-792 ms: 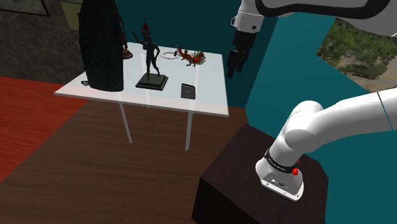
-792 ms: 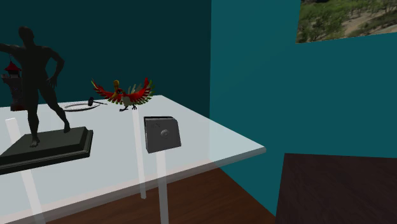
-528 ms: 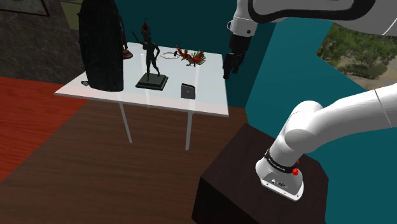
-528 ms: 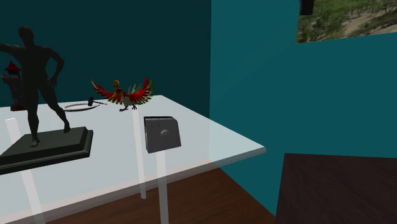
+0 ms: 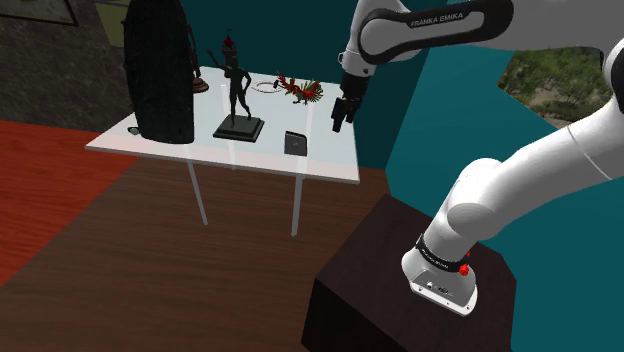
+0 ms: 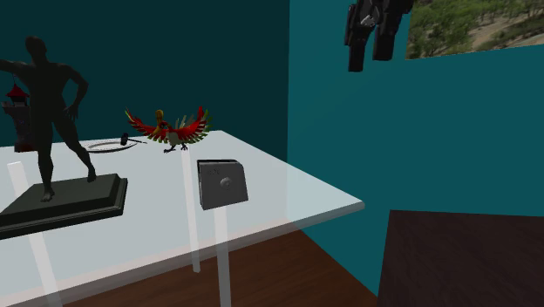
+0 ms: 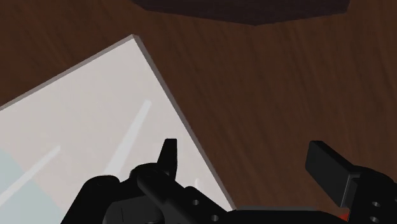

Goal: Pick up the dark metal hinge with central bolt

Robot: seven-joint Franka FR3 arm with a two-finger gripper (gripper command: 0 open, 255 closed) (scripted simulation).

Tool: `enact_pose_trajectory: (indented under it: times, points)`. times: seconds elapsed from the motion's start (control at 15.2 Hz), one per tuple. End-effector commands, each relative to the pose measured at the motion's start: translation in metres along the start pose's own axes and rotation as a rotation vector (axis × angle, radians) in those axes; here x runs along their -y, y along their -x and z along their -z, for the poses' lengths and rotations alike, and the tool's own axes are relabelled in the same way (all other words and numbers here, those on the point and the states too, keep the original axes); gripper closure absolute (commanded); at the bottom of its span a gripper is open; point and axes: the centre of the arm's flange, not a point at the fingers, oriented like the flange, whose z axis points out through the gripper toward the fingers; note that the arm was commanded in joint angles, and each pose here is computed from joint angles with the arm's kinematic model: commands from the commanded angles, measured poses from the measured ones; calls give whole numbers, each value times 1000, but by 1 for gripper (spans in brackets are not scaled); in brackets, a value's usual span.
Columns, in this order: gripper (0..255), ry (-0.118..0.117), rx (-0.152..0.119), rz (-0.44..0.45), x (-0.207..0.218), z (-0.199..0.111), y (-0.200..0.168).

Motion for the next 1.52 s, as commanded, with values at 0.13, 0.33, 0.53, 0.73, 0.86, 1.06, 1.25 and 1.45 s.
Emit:
enact_pose_trajectory:
  times: [0.13, 0.33, 0.53, 0.73, 0.86, 1.06, 1.25, 1.45]
  points:
    - [0, 7, -23, 23, -24, -31, -34]
    - [0, 11, -39, 39, -40, -54, -60]
    - [0, 15, -55, 56, -56, -77, -85]
    - [0, 19, -71, 72, -72, -99, -112]
    - [0, 21, -81, 83, -82, -113, -130]
    - [0, 25, -97, 100, -97, -134, -157]
    - [0, 29, -113, 116, -112, -155, -185]
    - [0, 33, -126, 130, -124, -172, -208]
